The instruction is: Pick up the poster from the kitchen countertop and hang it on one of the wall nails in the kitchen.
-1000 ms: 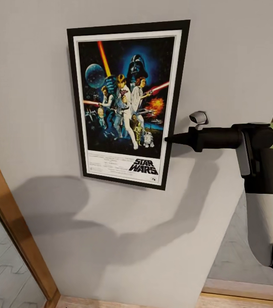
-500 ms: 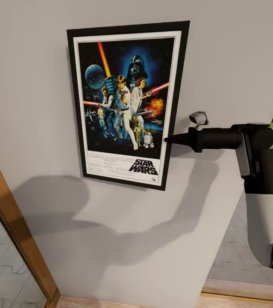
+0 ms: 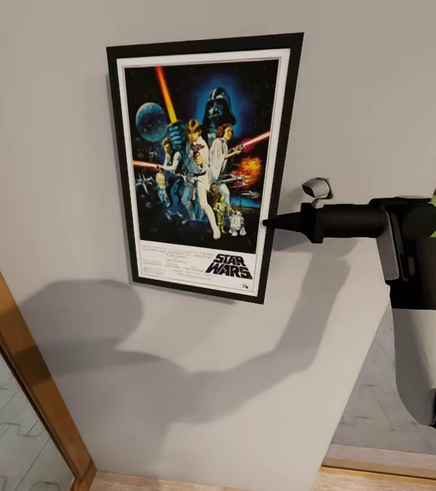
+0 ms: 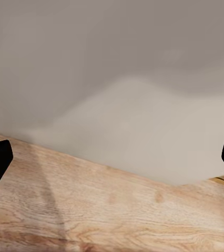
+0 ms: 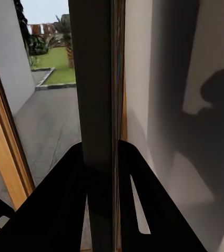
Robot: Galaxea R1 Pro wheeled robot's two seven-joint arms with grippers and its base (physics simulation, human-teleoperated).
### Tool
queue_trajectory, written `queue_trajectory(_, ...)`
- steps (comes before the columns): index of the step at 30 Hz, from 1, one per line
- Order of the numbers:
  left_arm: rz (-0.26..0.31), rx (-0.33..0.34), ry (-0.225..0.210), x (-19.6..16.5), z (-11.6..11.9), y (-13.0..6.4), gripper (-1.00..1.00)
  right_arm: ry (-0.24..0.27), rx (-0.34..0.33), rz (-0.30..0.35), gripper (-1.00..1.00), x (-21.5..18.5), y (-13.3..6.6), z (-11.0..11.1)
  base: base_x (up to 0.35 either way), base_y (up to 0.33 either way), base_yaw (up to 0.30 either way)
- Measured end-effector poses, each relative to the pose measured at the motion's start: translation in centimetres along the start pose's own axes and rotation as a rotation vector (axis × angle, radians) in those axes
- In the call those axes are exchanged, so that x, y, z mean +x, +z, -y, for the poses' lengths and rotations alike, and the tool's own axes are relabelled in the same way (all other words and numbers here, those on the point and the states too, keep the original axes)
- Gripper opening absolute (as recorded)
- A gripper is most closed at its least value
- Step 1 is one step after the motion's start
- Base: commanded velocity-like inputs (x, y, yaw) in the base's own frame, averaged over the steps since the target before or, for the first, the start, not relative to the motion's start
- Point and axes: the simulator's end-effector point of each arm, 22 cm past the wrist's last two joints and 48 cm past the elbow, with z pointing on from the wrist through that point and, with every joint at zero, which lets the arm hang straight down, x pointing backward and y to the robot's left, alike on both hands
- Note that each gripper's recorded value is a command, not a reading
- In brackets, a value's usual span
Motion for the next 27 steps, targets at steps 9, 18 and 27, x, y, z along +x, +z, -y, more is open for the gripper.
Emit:
queue_trajectory(9, 0.000, 0.000, 0.000, 0.00, 0.00, 0.00, 1.00, 0.003, -0.002, 0.001, -1.00, 0.10, -0.03, -0.03, 0.000, 0.000, 0.000)
queue_trajectory(18, 0.000, 0.000, 0.000, 0.00, 0.00, 0.00, 1.00, 0.006, -0.001, 0.002, -1.00, 0.08, -0.05, 0.01, 0.000, 0.023, 0.000)
queue_trajectory(27, 0.000, -0.001, 0.001, -0.03, -0.05, -0.02, 1.00, 0.006, -0.001, 0.002, -1.00, 0.08, -0.02, 0.00, 0.000, 0.064, 0.000)
